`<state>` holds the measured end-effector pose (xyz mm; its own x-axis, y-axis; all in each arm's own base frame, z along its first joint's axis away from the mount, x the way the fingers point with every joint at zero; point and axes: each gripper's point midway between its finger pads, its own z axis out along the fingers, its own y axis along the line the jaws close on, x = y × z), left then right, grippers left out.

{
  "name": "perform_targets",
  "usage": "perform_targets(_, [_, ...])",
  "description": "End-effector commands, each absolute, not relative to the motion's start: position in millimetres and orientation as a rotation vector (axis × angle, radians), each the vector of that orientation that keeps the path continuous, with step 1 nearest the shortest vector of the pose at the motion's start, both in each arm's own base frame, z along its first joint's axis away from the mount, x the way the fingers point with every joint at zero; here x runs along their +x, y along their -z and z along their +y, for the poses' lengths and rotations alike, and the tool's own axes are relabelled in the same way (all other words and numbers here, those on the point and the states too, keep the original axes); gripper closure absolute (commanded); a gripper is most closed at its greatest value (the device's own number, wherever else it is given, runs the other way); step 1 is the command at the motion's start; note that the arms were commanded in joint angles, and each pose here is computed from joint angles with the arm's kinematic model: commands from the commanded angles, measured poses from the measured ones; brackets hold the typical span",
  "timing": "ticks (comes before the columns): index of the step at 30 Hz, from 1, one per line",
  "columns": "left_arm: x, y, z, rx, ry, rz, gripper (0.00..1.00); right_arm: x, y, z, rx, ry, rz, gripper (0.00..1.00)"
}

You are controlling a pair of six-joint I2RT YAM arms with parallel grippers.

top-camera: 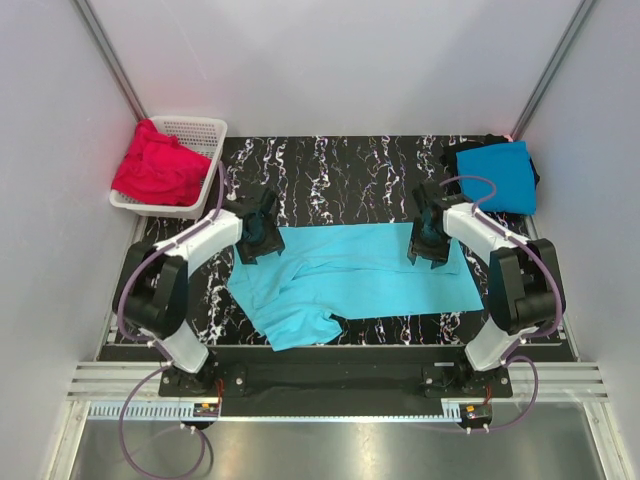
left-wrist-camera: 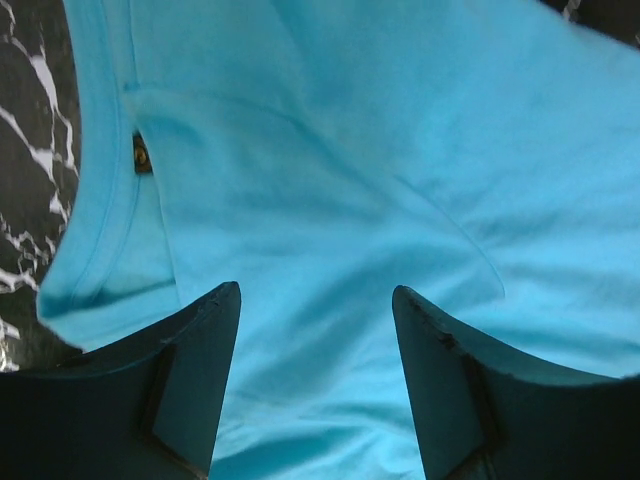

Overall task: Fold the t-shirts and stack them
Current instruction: Fold the tshirt

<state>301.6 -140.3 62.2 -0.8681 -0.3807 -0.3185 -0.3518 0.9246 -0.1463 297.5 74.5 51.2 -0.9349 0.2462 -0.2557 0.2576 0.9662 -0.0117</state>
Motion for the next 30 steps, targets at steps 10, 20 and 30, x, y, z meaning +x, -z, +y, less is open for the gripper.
perform_targets(10, [341.4,-42.6,-157.9,-0.502,0.24,2.782,0.34,330.9,-41.4,79.5,0.307,0.036,2.807,0.42])
perform_targets(20, [332.2,-17.0,-154.1,-0.556,0.183,2.849,0.33,332.1,-2.4,91.2,0.279,-0.009,2.912,0.35])
perform_targets(30, [358.7,-21.0,-147.6,-0.597,0.151,2.85,0.33,359.5,10.3,96.1,0.229,0.015,2.969,0.29])
